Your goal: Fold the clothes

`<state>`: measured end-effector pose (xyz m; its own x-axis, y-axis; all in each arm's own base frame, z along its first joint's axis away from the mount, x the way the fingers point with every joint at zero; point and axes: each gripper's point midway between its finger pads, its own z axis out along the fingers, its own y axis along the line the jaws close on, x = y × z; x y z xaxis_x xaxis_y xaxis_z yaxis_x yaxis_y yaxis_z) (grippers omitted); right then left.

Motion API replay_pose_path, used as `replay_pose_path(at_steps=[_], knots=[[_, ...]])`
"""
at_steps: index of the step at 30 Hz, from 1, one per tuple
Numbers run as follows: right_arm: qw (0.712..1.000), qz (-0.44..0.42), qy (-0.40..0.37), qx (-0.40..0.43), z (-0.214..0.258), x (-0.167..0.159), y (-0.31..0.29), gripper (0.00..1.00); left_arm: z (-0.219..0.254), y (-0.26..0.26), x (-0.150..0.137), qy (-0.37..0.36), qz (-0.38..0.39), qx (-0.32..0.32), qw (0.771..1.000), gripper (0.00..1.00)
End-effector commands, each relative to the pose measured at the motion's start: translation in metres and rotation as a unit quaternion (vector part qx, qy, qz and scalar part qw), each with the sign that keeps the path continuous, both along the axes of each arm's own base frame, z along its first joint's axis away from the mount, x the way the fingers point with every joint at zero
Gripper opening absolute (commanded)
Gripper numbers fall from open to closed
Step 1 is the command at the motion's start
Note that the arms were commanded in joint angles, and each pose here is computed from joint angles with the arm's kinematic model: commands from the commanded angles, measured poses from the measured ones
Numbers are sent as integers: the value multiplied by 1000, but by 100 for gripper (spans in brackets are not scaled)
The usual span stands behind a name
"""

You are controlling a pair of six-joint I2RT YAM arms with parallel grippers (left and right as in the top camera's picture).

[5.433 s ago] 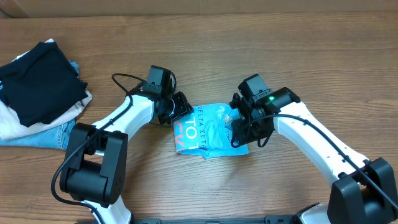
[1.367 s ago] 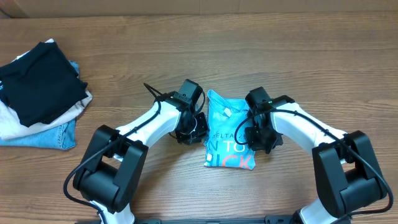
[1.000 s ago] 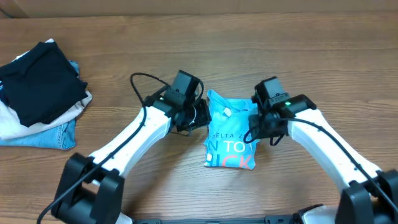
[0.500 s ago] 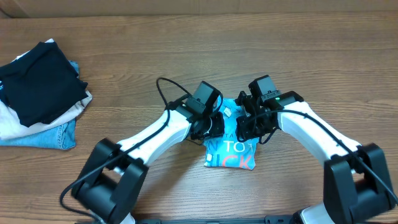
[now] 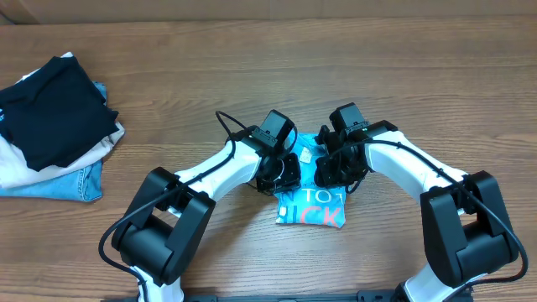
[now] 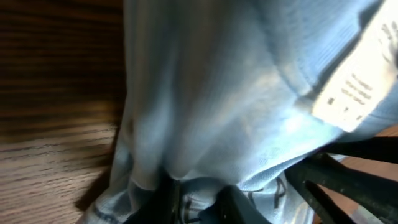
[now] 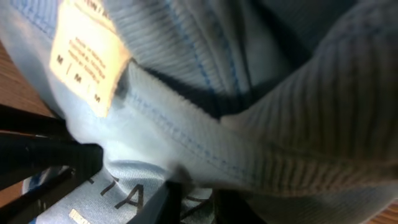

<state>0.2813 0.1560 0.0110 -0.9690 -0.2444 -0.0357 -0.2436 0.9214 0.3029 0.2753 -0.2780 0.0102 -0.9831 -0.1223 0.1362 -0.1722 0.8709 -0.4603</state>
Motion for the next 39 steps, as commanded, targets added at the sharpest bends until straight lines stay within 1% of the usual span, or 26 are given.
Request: replay_pose_path(at_steps=[1,5,8,9,10,11,12,13,14,18,24,26,30,35,39], knots=[[995,-28,1,-94,-24,5,-40,21,-24,9,-16,38,3,29,999,19],[995,-28,11,-97,-24,1,-42,22,-15,10,-11,15,-7,30,999,19],[995,-28,15,-99,-24,-2,-43,25,6,20,7,-53,-10,47,997,24],[995,-28,16,-99,-24,-2,-43,25,14,26,16,-79,-5,59,995,27],[995,-28,16,-99,-24,-2,-43,25,22,32,25,-105,1,69,992,33],[995,-28,15,-99,-24,-2,-43,25,32,39,36,-132,11,77,988,47],[995,-28,14,-99,-24,-1,-43,26,39,43,45,-151,15,76,985,56],[995,-28,14,-99,-24,-1,-43,26,46,47,55,-173,15,72,982,60],[995,-28,14,-98,-23,-1,-43,26,51,51,63,-185,20,68,980,62],[995,-28,11,-97,-22,1,-42,27,56,65,87,-195,50,36,979,62],[995,-29,-2,-93,-11,10,-39,28,56,66,118,-229,43,-24,972,61],[995,-29,-1,-93,-11,10,-39,28,51,60,121,-227,37,-38,972,62],[995,-29,2,-94,-11,9,-40,29,43,41,120,-227,0,-87,970,65],[995,-29,3,-94,-11,8,-40,29,34,30,121,-222,-12,-117,968,69],[995,-29,3,-94,-11,8,-40,29,19,18,114,-205,-23,-129,970,70]])
